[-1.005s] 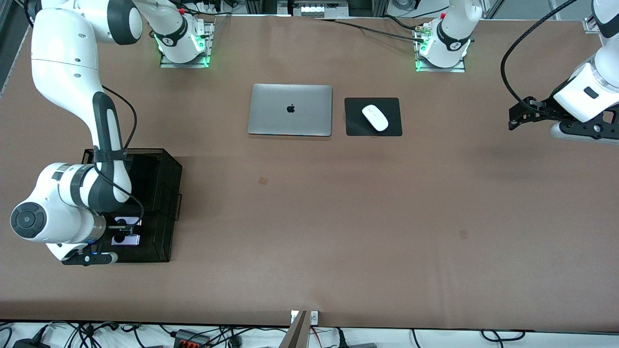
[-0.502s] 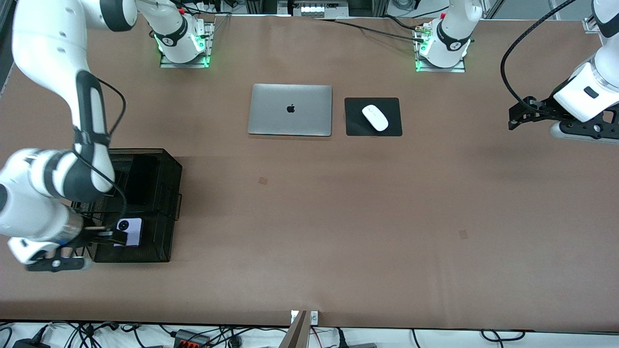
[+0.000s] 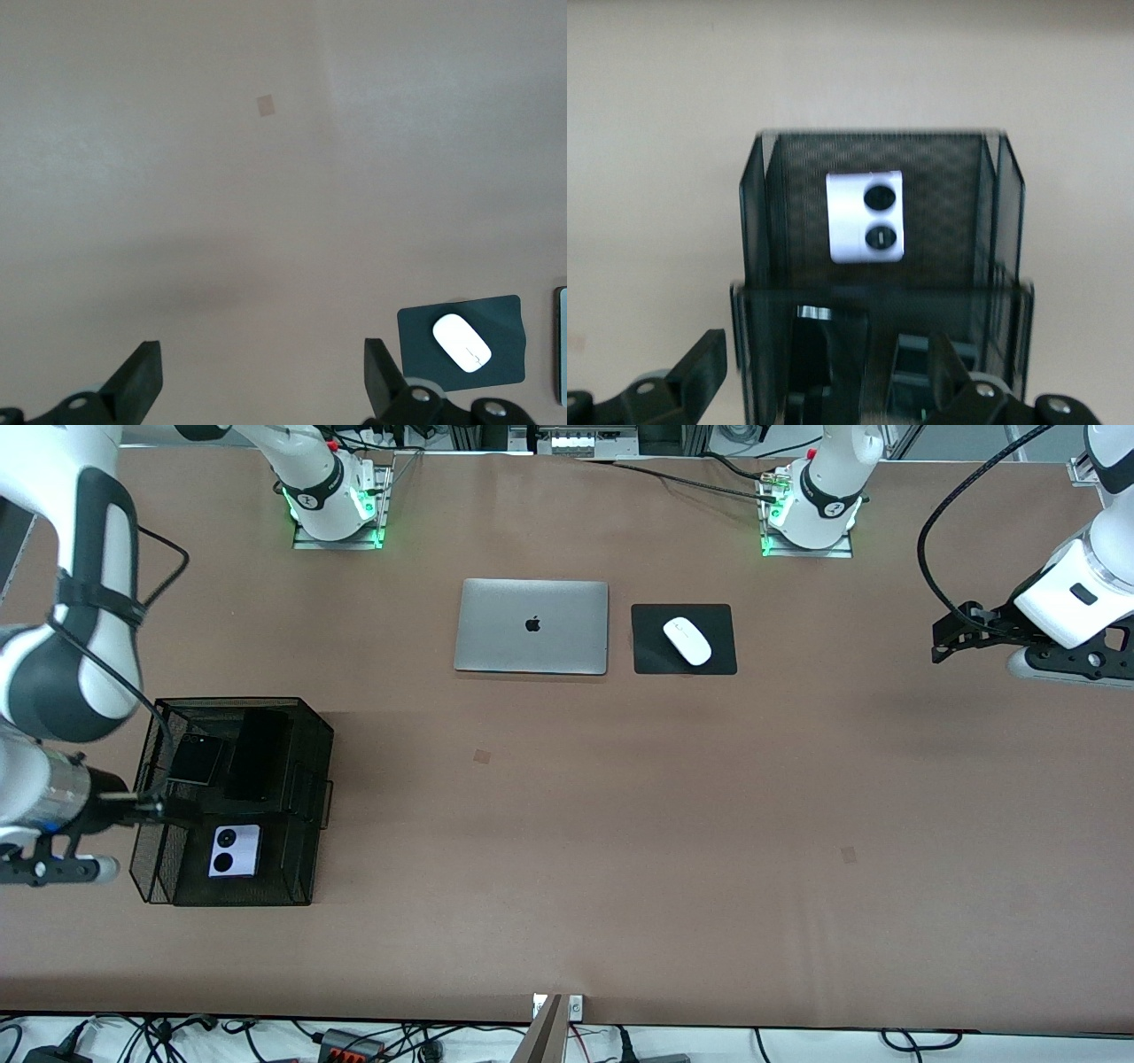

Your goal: Place phones with both arms

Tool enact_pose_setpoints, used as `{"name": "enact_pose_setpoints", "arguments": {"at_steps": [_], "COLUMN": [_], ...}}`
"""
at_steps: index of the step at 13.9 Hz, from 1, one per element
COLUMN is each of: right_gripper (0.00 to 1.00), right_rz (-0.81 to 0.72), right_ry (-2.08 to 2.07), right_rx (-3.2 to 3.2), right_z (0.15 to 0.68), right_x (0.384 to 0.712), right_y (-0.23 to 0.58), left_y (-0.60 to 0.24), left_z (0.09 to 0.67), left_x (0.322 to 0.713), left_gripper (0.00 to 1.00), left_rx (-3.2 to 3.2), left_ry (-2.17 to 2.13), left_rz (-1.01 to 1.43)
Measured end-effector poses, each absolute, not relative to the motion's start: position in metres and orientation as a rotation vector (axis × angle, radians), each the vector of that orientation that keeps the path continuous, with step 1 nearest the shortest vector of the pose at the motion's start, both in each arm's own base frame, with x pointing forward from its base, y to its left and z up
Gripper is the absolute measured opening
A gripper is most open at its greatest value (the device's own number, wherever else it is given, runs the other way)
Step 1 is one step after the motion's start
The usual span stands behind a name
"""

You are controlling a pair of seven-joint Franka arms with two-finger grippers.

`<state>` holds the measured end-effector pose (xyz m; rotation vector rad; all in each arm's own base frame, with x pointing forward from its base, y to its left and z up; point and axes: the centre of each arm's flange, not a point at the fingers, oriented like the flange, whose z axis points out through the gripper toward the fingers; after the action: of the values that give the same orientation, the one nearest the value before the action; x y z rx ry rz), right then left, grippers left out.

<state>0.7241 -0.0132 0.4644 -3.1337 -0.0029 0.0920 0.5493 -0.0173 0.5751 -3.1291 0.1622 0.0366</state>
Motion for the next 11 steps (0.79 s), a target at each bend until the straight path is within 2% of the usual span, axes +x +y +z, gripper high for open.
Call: {"name": "enact_pose_setpoints", "arguments": {"at_steps": [5,11], "right_gripper": [1.00,1.00], "right_rz": [0.100,0.035], "right_ry": [0.031,0.088], "right_rx": [-3.125,-3.100], "right_z": [0.514,0.536], "right_x": [0.702,0.678], "right_y": [-0.026,-0.056], "left_y": [-0.017,-0.017], "left_z": [0.575,0.575], "left_x": [0.549,0.548], "left_gripper": [1.00,1.00], "left_rx": [-3.129,-3.129], "left_ry": [0.162,0.162], "left_rz": [0.037,0.048]}}
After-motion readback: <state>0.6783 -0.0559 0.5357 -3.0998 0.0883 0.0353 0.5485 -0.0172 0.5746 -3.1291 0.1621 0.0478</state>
